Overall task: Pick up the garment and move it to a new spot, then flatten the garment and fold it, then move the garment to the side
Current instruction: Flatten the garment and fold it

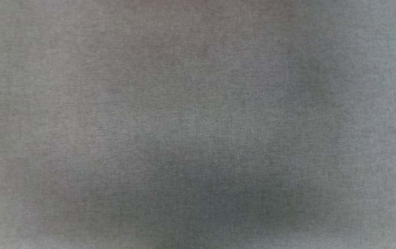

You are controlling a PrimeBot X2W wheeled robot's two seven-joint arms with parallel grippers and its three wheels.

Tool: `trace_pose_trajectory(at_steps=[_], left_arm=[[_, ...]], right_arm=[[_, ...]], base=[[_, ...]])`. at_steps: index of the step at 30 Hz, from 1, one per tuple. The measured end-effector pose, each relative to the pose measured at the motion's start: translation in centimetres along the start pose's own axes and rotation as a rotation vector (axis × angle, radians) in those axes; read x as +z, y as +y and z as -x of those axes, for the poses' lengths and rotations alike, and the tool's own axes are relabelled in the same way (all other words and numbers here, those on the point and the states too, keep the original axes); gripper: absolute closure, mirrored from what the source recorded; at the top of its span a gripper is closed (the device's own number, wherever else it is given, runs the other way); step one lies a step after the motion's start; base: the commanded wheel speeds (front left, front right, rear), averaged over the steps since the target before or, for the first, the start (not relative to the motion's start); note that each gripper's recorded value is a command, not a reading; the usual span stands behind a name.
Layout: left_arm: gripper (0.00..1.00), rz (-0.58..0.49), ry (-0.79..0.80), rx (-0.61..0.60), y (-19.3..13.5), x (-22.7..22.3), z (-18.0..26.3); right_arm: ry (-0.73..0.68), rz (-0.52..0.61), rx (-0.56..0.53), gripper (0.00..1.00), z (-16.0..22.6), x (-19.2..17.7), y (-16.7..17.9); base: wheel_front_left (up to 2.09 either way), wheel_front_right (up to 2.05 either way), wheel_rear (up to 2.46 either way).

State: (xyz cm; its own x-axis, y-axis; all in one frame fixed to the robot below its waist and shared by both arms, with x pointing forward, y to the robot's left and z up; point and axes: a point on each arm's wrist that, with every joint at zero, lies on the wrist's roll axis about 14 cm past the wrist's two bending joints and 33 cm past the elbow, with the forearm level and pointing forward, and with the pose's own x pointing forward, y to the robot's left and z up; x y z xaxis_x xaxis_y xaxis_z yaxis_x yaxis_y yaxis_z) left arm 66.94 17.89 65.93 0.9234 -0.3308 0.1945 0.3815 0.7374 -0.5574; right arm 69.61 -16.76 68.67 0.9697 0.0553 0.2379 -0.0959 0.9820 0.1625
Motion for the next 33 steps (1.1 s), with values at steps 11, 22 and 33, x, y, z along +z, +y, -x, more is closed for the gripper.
trace_pose_trajectory(at_steps=[11,22,33], left_arm=[[1.0,0.155,0.358,0.095,2.4,-13.9,13.9],[1.0,0.281,0.388,0.264,2.8,-18.6,26.1],[1.0,0.299,0.448,0.364,2.7,-20.3,33.7]], right_arm=[[0.401,-0.072,0.028,1.0,12.7,-13.5,-1.7],[0.754,-0.159,0.002,1.0,29.5,-17.2,-3.6],[0.99,-0.252,0.001,1.0,39.4,-16.6,-1.3]], base=[[0.0,0.0,0.0],[0.0,0.0,0.0],[0.0,0.0,0.0]])
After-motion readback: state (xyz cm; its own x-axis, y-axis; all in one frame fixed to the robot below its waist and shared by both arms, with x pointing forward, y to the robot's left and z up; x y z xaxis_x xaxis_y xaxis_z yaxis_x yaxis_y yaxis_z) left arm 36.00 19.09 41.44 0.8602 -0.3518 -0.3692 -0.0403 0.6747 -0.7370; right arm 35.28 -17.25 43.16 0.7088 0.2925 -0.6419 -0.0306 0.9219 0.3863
